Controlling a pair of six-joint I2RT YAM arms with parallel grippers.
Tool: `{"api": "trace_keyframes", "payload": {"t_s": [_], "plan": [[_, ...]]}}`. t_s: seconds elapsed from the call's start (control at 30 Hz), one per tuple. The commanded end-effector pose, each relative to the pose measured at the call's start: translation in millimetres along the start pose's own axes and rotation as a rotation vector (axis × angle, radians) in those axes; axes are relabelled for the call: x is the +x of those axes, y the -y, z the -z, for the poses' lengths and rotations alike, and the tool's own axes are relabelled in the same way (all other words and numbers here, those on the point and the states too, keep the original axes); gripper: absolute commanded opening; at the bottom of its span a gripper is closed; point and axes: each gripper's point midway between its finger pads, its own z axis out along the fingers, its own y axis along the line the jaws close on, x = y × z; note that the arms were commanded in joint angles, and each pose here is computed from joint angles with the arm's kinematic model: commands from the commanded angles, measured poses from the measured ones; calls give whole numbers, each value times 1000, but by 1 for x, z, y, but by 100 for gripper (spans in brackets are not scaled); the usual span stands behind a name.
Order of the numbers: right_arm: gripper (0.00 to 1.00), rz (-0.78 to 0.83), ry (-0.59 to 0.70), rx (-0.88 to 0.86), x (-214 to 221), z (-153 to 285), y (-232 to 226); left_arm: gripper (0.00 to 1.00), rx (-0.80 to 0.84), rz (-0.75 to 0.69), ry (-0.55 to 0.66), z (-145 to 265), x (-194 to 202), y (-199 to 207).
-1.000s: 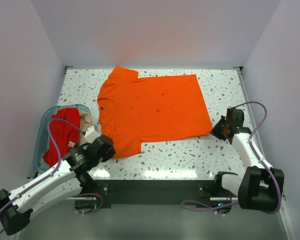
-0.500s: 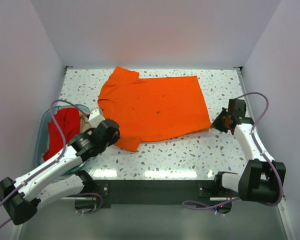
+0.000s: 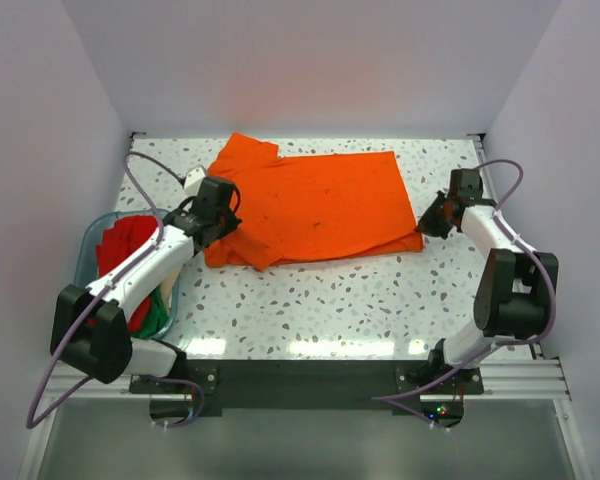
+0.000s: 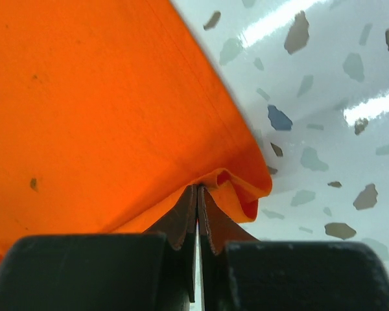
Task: Fold and stack the t-shirts
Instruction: Fold the tshirt
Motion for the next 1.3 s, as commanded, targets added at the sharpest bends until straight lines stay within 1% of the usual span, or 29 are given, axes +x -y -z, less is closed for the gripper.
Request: {"api": "trace_keyframes", "payload": {"t_s": [0.0,0.13,0.17,0.23,0.27,0.43,0.9,1.27], "plan": [[0,-16,78,-75,-36,2,-27,0,62,4,38,-9,-34,21],[0,-30,84,-98,-54,-6,-42,0,61,33,39,-24,-55,23],[0,-30,82,-98,-57,-8,-43,0,53,32,30,-31,-55,22],[0,-34,74,-96,-60,-15,-46,0,68,36,29,-35,-64,29],[0,-32,84,-105,-66,-14,-50,0,49,36,21,-43,-66,26],[0,4,86,-100,-78,-22,-62,0,55,58,22,-56,-84,29],[0,9,53,-77,-72,-52,-59,0,74,47,-11,-93,-104,51],[0,-9,57,-74,-74,-60,-58,0,60,51,-18,-112,-116,45]]}}
